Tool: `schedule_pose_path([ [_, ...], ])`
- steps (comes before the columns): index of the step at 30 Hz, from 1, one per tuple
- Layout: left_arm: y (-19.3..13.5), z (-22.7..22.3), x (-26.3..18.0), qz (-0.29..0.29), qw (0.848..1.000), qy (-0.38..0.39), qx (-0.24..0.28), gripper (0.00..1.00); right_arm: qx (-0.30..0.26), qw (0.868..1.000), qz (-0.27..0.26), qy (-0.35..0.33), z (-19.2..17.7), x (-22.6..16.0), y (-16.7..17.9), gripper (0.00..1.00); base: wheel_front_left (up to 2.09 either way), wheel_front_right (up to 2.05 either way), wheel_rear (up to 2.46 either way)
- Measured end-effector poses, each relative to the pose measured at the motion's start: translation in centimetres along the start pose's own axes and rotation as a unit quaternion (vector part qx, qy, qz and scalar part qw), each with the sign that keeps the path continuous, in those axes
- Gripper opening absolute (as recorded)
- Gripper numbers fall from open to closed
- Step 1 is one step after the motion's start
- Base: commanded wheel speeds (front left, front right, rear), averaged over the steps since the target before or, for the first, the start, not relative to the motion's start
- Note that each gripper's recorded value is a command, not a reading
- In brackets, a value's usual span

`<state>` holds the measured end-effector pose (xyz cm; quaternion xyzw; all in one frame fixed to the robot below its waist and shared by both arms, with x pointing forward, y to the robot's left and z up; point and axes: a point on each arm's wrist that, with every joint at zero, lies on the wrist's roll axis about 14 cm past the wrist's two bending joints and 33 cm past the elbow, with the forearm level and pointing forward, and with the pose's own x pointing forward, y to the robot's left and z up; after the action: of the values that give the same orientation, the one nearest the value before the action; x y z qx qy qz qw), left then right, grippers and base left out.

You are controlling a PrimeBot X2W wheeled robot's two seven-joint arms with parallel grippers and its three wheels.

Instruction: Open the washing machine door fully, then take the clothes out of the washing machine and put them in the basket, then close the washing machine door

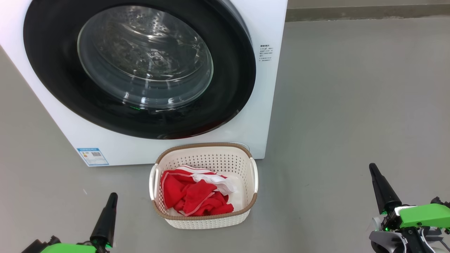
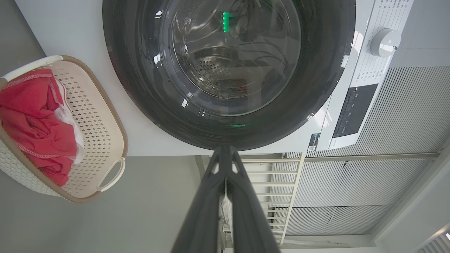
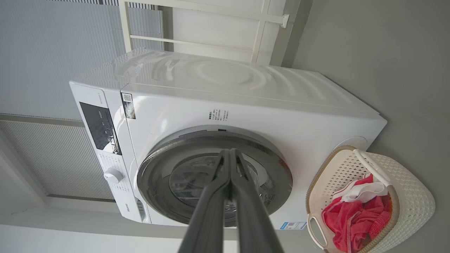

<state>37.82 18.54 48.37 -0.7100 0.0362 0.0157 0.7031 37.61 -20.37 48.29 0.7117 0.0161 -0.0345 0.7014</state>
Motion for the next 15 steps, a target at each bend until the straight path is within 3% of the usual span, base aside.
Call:
schedule_pose_path([
  [15,0.0,0.0,0.0,0.0,1.0,0.0,0.0,0.0,0.0,1.0,0.0,0.0,0.0,0.0,0.0,0.0,0.0,0.0,0.0],
])
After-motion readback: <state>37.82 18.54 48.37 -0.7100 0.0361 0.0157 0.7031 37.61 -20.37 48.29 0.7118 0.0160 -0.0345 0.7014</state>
